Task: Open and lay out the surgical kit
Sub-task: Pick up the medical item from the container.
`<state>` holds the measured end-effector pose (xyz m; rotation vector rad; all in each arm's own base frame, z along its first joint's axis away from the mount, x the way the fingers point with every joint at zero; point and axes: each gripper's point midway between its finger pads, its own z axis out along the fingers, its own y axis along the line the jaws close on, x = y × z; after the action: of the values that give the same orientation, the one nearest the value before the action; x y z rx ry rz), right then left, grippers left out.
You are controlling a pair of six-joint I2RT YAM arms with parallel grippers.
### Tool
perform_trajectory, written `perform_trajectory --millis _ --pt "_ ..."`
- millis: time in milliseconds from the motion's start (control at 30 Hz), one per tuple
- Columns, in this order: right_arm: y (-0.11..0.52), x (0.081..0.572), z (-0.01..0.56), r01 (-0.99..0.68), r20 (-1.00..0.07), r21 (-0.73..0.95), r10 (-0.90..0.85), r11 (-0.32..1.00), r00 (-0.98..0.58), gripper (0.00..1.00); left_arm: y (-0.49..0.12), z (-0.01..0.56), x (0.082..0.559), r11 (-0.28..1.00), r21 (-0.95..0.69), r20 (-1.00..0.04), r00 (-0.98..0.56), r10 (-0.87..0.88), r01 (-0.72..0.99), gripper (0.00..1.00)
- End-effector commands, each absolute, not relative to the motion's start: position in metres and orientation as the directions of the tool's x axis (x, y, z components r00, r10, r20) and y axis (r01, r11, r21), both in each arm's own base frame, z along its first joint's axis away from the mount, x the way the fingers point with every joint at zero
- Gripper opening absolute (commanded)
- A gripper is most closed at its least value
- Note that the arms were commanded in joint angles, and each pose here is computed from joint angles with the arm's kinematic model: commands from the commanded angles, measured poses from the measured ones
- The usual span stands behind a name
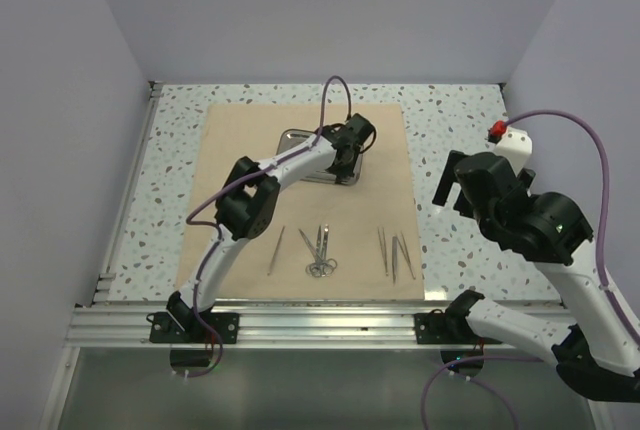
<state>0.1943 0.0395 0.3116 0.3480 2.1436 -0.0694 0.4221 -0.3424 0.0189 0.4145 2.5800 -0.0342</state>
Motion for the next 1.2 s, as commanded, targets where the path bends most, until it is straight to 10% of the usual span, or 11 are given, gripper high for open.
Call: perform_trajectory --millis 0,567,1167 --pt "0.038 0.198 0.318 0.292 -0.834 0.101 0.241 0.951 -0.497 0.98 -0.324 -0.042 0.397 0.944 0.052 -0.345 -0.881 0.323 0.325 0.00" --pt "0.045 0.200 0.326 0.216 -0.852 0.121 0.213 0.969 -0.478 0.99 -0.312 0.138 0.410 0.965 -0.066 -0.582 -0.795 0.171 0.256 0.00" --pt "0.102 0.238 0.312 0.050 -0.843 0.142 0.147 0.989 -0.518 0.98 -0.195 0.115 0.207 0.990 -0.125 -0.491 -0.871 -0.004 0.066 0.00"
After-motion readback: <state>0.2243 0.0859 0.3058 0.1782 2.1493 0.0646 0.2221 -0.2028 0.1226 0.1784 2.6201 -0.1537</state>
